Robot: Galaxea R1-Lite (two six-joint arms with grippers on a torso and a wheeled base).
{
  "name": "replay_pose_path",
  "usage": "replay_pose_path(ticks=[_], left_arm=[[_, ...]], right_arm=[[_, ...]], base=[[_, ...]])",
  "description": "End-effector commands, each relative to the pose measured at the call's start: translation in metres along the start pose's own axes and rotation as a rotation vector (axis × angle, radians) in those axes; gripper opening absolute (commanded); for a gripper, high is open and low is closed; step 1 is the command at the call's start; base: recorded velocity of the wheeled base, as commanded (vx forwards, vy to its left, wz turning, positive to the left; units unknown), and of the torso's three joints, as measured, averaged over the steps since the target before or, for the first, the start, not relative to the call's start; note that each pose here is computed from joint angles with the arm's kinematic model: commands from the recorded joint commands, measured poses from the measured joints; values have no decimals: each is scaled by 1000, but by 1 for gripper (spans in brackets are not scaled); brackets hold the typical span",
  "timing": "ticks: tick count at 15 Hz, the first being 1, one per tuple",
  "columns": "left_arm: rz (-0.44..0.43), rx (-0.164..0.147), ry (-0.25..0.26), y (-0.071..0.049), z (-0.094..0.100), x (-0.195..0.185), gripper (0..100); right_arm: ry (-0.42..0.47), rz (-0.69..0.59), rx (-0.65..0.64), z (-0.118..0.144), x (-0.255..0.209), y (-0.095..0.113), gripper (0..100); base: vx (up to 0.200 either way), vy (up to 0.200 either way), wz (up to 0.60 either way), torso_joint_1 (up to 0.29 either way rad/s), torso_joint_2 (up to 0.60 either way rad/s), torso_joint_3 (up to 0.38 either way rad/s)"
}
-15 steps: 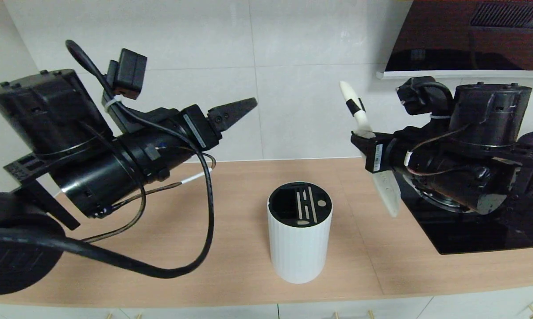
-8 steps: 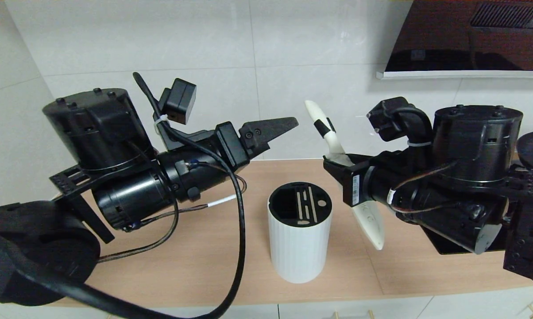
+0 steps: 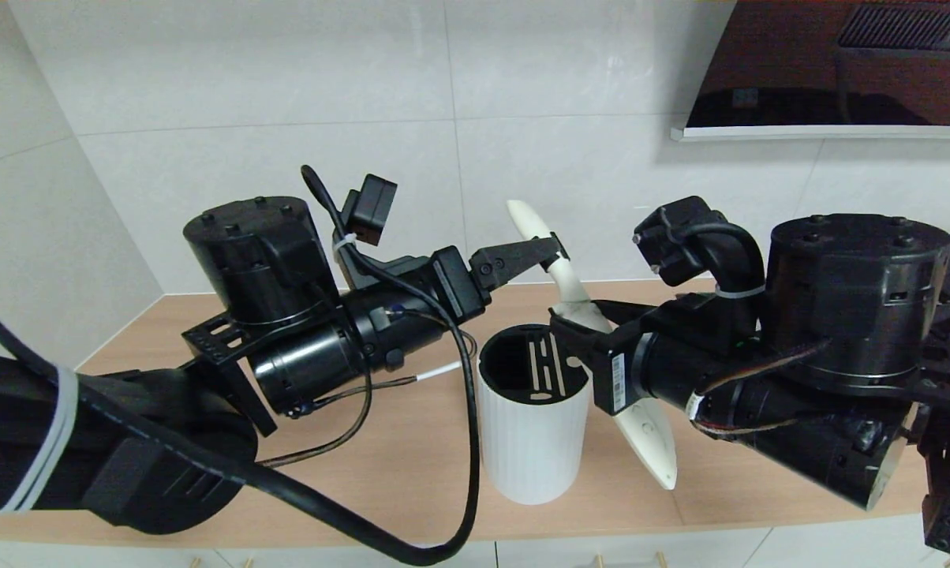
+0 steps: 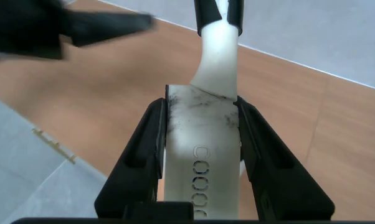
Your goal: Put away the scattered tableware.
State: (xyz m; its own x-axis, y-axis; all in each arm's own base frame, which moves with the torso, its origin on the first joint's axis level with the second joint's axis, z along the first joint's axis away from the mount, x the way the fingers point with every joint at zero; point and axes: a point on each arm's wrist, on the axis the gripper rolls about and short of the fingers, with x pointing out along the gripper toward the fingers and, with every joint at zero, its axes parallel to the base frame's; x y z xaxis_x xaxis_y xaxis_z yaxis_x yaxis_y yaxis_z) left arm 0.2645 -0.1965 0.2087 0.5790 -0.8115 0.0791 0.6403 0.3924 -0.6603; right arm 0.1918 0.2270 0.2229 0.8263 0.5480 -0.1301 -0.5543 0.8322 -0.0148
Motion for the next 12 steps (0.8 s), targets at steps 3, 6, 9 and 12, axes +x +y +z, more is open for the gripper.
replay_pose_path(ticks=[3, 6, 9, 12], left_arm=[[-23, 11, -14, 1, -13, 10, 100], [-38, 15, -19, -2, -14, 10, 100], [-39, 14, -16, -2, -15, 10, 100], [-37, 14, -18, -2, -15, 10, 100]], right_arm=[[13, 25, -7, -4, -2, 5, 0], [23, 34, -11, -7, 0, 8, 0], [29, 49, -15, -9, -2, 12, 0], [34, 52, -17, -11, -2, 12, 0]], base=[[0, 0, 0, 0, 0, 0], [0, 0, 0, 0, 0, 0], [0, 0, 0, 0, 0, 0], [0, 0, 0, 0, 0, 0]])
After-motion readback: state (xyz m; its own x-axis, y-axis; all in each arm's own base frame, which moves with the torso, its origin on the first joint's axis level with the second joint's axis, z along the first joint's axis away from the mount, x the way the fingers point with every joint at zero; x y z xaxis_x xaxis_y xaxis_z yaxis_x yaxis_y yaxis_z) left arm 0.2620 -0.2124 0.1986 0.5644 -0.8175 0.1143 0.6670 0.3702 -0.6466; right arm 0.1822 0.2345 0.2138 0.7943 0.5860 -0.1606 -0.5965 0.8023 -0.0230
